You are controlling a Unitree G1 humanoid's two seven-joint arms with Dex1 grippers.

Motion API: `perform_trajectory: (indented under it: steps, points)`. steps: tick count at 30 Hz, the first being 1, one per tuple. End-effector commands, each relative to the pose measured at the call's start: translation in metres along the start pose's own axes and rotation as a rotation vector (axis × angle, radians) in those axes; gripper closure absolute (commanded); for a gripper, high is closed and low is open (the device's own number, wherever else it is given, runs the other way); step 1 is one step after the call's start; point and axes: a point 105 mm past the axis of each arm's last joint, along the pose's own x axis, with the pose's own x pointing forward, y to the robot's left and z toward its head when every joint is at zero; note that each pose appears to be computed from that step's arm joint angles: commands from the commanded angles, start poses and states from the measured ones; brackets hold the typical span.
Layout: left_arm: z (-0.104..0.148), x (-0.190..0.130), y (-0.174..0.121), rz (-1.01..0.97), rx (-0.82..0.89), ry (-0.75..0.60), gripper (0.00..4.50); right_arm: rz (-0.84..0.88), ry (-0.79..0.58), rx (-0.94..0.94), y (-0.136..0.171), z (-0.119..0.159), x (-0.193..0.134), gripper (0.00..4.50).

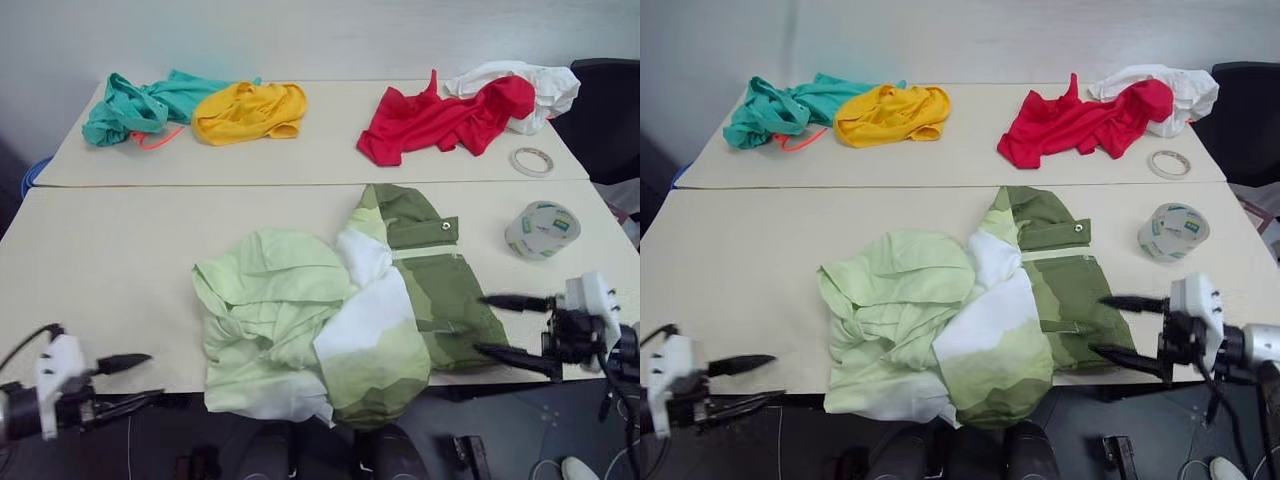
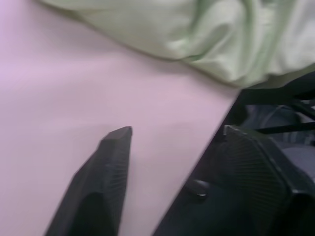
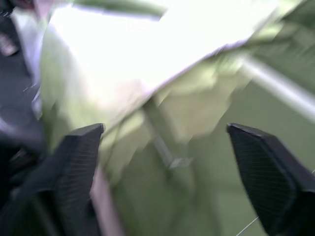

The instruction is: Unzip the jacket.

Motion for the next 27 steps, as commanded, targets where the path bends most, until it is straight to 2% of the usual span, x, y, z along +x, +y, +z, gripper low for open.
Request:
perform_trajectory:
  steps: [1, 6, 10, 14, 18, 21, 25, 27]
  points:
    - [0.035, 0.016, -0.007, -0.100, 0.177, -0.080, 0.02, 0.014, -0.100, -0.120, 0.001, 0.029, 0.011, 0.00]
    - [0.080, 0.070, -0.028, -0.294, 0.399, -0.172, 0.02, 0.041, -0.114, -0.189, 0.006, 0.034, 0.024, 0.00]
    - [0.110, 0.123, -0.045, -0.441, 0.500, -0.262, 0.02, 0.020, -0.109, -0.178, 0.004, 0.030, 0.026, 0.00]
    - [0.106, 0.152, -0.052, -0.544, 0.545, -0.218, 0.02, 0.001, -0.103, -0.172, 0.004, 0.027, 0.026, 0.00]
    - [0.110, 0.174, -0.056, -0.586, 0.566, -0.232, 0.02, -0.046, -0.099, -0.160, 0.004, 0.022, 0.022, 0.00]
    - [0.116, 0.188, -0.053, -0.566, 0.585, -0.248, 0.59, -0.069, -0.100, -0.155, 0.007, 0.017, 0.019, 0.00]
    - [0.136, 0.195, -0.052, -0.530, 0.476, -0.357, 1.85, -0.089, -0.096, -0.149, 0.011, 0.012, 0.016, 0.00]
    - [0.144, 0.193, -0.047, -0.513, 0.364, -0.407, 2.49, -0.106, -0.093, -0.144, 0.011, 0.009, 0.013, 0.00]
